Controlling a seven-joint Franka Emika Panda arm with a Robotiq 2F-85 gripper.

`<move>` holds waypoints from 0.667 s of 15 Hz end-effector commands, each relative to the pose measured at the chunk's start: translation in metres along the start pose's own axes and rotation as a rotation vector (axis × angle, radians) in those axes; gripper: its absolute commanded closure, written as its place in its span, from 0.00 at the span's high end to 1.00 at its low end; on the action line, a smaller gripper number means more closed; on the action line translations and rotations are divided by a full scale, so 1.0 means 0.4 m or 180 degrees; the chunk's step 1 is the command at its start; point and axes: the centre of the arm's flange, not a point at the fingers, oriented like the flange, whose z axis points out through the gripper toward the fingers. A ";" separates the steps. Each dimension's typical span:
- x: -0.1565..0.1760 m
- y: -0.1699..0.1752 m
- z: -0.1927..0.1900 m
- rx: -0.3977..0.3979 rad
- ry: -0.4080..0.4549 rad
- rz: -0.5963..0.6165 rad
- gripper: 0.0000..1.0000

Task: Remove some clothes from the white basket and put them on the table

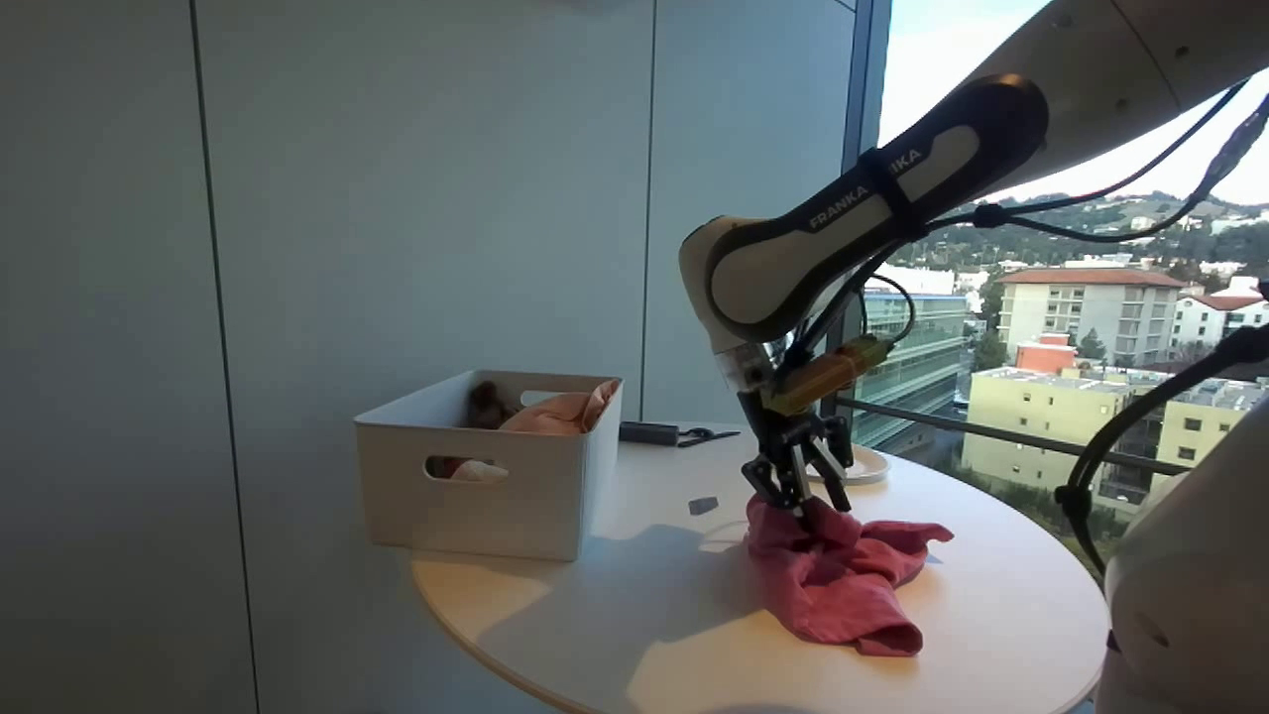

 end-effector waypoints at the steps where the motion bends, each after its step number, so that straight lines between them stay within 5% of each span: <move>1: -0.040 0.024 -0.104 -0.0424 0.0457 0.0133 0.83; 4: -0.075 0.030 -0.206 -0.0631 0.0917 -0.0080 1.00; 10: -0.066 0.030 -0.364 -0.0799 0.1864 -0.0404 1.00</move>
